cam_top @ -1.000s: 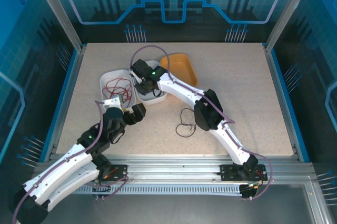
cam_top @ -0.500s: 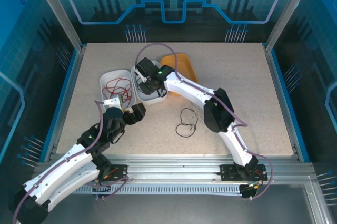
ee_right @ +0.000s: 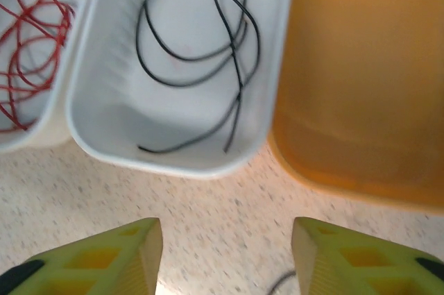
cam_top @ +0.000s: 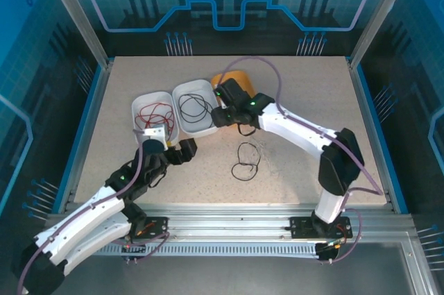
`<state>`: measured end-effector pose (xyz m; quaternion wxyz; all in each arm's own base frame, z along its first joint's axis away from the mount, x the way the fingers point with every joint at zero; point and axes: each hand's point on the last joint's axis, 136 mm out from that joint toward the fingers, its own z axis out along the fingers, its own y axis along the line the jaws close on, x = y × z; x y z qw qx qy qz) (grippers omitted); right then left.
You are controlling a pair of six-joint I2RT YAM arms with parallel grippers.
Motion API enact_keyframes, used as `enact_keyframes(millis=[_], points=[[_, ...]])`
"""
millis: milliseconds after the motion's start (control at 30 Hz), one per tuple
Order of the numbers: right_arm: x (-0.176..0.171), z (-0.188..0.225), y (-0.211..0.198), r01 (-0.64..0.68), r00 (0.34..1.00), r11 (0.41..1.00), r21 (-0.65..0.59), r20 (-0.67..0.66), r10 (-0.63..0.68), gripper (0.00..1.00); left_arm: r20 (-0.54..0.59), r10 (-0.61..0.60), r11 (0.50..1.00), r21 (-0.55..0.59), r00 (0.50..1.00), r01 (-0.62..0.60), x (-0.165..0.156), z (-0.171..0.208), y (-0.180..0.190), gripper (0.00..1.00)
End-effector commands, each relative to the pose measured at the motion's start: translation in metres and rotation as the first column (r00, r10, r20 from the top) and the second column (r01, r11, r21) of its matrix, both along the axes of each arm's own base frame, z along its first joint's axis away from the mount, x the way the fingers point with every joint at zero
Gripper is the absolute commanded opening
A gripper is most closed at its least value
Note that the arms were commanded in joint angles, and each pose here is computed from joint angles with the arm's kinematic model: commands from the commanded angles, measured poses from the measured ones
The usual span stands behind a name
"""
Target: Untangle the cables
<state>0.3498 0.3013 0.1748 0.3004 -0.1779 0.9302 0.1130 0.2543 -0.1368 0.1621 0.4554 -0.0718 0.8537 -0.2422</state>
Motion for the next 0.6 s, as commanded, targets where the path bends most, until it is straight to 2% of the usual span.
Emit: enact_keyframes(millis=[0,100,133,167,267,367,467,567], points=[[-0.007,0.005,-0.027,0.122,0.992,0.990,0.073,-0.027,-0.120,0.58,0.073,-0.210,0.978,0.020,0.975,0.209,0.004,0.027,-0.036,0.99],[-0.020,-0.006,-0.055,0.194,0.980,0.978,0.072,-0.067,-0.189,0.71,0.065,-0.352,0.936,0.037,0.934,0.350,0.003,0.028,-0.062,0.99],[-0.025,-0.010,-0.065,0.223,0.973,0.972,0.068,-0.082,-0.217,0.97,0.067,-0.403,0.915,0.044,0.913,0.401,0.001,0.029,-0.073,0.99],[-0.028,-0.015,-0.075,0.247,0.966,0.967,0.062,-0.094,-0.241,1.00,0.066,-0.453,0.891,0.052,0.889,0.451,-0.001,0.030,-0.083,0.99],[-0.036,-0.025,-0.101,0.320,0.942,0.947,0.030,-0.119,-0.315,1.00,0.042,-0.598,0.800,0.095,0.801,0.592,-0.009,0.027,-0.112,0.99],[-0.042,-0.032,-0.121,0.384,0.915,0.924,0.007,-0.136,-0.379,1.00,-0.010,-0.747,0.655,0.165,0.665,0.738,-0.024,0.017,-0.141,0.98],[-0.047,-0.038,-0.141,0.456,0.877,0.890,-0.006,-0.164,-0.451,1.00,-0.064,-0.824,0.529,0.271,0.563,0.804,-0.035,0.000,-0.163,0.98],[-0.051,-0.045,-0.158,0.513,0.838,0.858,-0.019,-0.204,-0.506,1.00,-0.053,-0.875,0.435,0.354,0.482,0.828,-0.040,-0.009,-0.181,0.96]])
